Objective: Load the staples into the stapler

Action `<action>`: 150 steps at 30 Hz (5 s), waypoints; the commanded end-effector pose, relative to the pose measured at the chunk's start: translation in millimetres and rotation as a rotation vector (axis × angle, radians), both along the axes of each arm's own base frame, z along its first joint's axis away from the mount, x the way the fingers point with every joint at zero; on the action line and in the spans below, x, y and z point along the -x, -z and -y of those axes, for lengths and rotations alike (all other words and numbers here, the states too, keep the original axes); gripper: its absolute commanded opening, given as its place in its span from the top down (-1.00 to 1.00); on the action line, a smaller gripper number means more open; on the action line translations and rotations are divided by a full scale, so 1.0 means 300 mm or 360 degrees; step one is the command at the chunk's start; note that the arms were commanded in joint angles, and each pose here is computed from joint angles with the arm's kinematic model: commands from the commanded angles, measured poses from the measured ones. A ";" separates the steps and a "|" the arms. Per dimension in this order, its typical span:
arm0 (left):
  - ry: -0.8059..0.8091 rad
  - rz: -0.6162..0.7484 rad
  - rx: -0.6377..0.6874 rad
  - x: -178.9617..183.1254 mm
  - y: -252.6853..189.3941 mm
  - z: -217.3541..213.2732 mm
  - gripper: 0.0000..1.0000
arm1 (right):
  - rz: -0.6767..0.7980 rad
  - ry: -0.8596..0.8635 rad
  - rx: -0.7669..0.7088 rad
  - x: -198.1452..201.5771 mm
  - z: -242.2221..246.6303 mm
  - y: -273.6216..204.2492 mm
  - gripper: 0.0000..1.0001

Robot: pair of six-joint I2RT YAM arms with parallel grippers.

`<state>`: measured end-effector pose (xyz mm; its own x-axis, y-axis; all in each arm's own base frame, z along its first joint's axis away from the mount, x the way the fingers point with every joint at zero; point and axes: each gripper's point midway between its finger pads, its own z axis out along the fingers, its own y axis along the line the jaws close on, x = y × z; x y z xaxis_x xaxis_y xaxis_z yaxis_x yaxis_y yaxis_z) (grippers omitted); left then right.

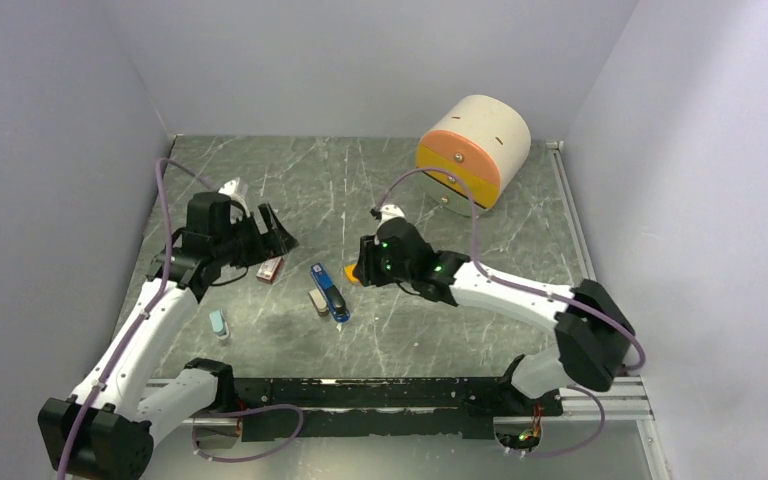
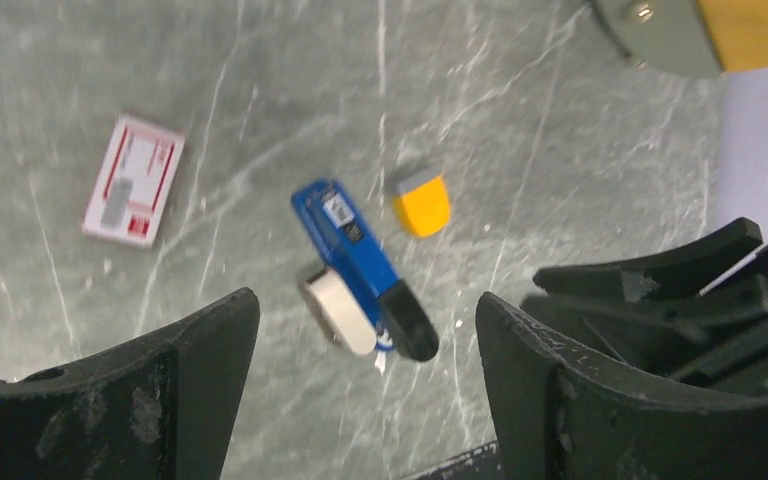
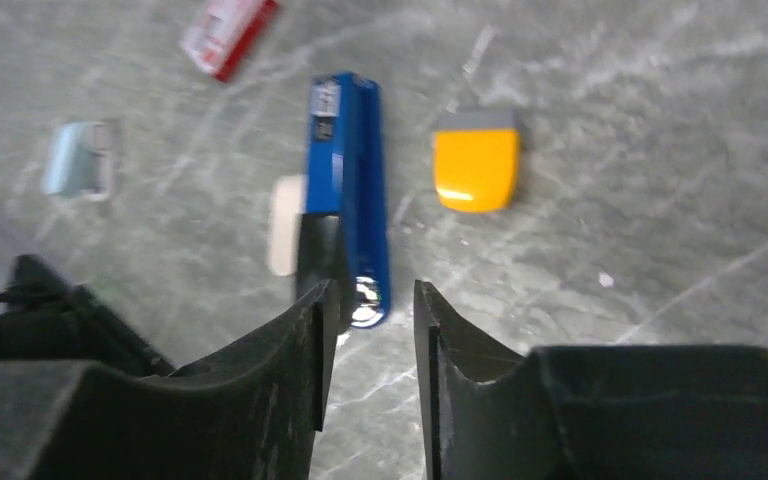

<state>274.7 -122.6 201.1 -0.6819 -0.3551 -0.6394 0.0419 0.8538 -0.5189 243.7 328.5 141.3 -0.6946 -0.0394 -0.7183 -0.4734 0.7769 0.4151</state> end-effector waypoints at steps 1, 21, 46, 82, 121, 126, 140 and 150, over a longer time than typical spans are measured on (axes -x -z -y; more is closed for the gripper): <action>-0.0218 -0.0199 0.0052 0.053 0.091 -0.043 -0.69 | -0.0059 0.0254 0.0217 -0.041 0.045 0.113 0.28; -0.0682 -0.0353 -0.0007 0.009 0.341 -0.148 -0.88 | -0.0249 0.0139 0.0678 -0.073 -0.029 0.399 0.15; -0.0749 -0.0481 -0.0154 -0.030 0.450 -0.181 -0.94 | 0.0094 0.0470 0.0562 -0.677 -0.221 0.447 0.13; -0.1125 -0.0872 -0.0486 -0.142 0.593 -0.237 -0.94 | 0.0070 0.0260 0.0251 -0.359 -0.026 0.025 -0.30; 0.0194 -0.0465 -0.0431 -0.449 0.485 0.444 -0.33 | 0.0042 0.0739 0.0203 -0.333 0.358 0.002 -0.28; 0.0392 -0.0507 -0.0435 -0.335 0.505 0.611 -0.33 | -0.0080 0.0782 0.0193 -0.290 0.446 0.066 -0.28; 0.0645 -0.0618 -0.0492 -0.119 0.618 0.703 -0.57 | -0.0242 0.0782 0.0125 -0.213 0.537 0.190 -0.26; 0.0622 -0.0478 -0.0400 -0.159 0.509 0.711 -0.94 | -0.0090 0.0678 0.0158 -0.245 0.531 0.151 -0.25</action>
<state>316.0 -340.7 29.8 -0.9136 0.1321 -0.3846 0.2650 0.9108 -0.3166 306.2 167.6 80.8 -0.7513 0.2340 -0.6171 -0.0011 0.9346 0.3558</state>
